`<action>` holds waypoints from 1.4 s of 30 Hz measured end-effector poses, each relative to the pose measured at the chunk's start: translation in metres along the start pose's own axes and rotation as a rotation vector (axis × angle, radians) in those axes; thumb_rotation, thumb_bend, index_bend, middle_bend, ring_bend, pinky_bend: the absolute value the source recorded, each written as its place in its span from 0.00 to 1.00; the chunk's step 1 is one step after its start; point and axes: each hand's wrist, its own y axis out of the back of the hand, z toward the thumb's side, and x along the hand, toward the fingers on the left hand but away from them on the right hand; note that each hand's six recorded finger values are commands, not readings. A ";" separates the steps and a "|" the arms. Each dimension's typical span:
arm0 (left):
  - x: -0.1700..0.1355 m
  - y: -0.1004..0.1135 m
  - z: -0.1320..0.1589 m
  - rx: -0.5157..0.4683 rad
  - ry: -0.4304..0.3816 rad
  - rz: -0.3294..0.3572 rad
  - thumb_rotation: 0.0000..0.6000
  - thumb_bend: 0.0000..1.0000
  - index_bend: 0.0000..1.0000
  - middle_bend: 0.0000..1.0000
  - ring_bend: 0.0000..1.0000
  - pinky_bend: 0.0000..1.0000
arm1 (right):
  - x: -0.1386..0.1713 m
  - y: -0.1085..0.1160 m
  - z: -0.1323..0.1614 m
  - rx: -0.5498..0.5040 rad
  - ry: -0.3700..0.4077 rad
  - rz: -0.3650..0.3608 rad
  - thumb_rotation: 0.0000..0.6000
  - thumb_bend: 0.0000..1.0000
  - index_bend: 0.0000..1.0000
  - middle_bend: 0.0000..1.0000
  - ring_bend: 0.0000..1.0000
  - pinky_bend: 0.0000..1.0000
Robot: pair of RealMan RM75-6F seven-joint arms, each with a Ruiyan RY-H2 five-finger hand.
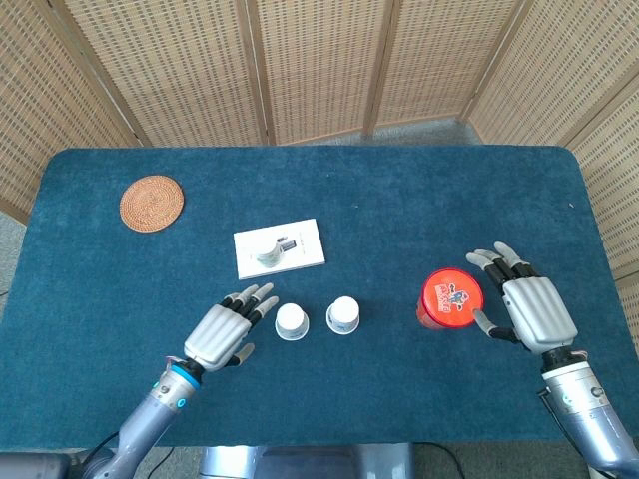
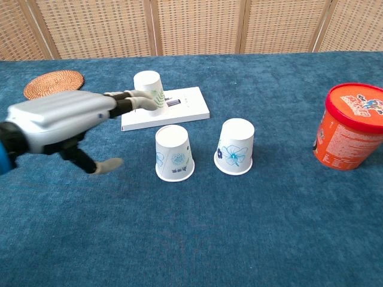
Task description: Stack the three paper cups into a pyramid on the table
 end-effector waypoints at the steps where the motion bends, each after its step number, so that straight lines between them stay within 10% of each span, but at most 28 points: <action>1: 0.005 -0.001 0.002 -0.007 -0.002 0.000 1.00 0.43 0.02 0.00 0.00 0.25 | 0.000 0.000 -0.001 0.000 -0.001 0.000 1.00 0.39 0.15 0.18 0.00 0.22; 42: 0.067 -0.015 0.036 -0.119 -0.010 0.027 1.00 0.43 0.40 0.29 0.39 0.65 | 0.003 0.003 -0.010 -0.005 -0.033 -0.016 1.00 0.39 0.15 0.18 0.00 0.22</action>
